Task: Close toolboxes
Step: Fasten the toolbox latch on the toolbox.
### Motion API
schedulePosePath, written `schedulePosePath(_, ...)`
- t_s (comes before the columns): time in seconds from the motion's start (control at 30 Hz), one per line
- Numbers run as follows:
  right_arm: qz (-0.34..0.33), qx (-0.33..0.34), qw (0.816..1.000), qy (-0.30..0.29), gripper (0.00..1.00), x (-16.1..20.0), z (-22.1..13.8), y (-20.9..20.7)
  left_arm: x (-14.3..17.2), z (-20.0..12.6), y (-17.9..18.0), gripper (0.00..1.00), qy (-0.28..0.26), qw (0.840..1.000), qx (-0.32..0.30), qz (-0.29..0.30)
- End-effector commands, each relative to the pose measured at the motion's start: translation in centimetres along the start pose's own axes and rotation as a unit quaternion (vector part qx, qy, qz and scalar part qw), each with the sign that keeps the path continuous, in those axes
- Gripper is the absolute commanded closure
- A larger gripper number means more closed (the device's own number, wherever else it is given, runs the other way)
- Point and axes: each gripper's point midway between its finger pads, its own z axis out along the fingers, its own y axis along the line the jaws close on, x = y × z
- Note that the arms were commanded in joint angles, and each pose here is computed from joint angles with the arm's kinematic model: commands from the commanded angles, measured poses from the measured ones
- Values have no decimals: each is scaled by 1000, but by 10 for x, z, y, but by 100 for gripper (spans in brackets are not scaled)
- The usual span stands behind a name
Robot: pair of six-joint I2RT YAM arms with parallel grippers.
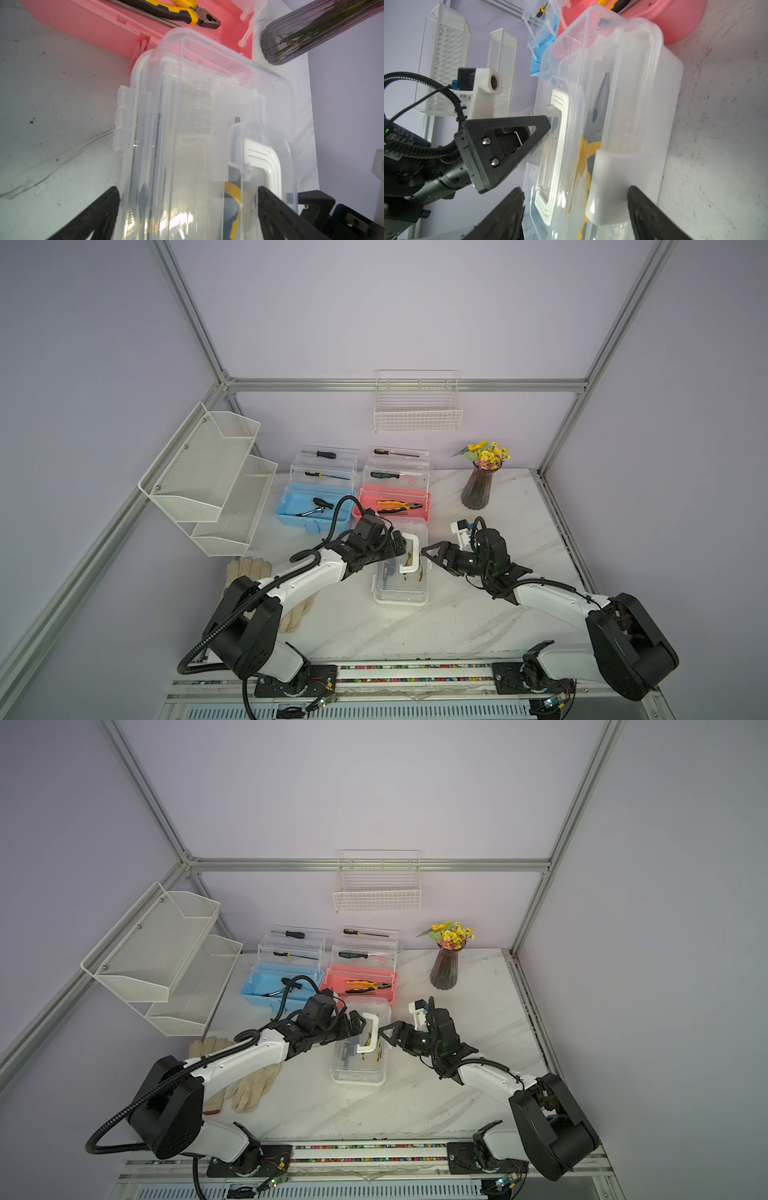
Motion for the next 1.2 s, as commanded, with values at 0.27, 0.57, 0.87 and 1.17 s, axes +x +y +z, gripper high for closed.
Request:
schedulePosePath(0.27, 8, 6, 1000, -4, 36, 3, 0, -4, 18, -6, 20, 0, 29, 998, -42, -22)
schedulePosePath(0.57, 20, 13, 1000, -4, 49, 6, 5, -17, 24, -4, 19, 0, 37, 998, -42, -23)
schedulePosePath(0.87, 28, 23, 999, -3, 55, 7, 10, -26, 34, -8, 24, 0, 30, 997, -53, -48)
schedulePosePath(1.17, 34, 20, 999, 0, 61, 8, 14, -28, 24, -24, 18, 0, -26, 996, -48, -72)
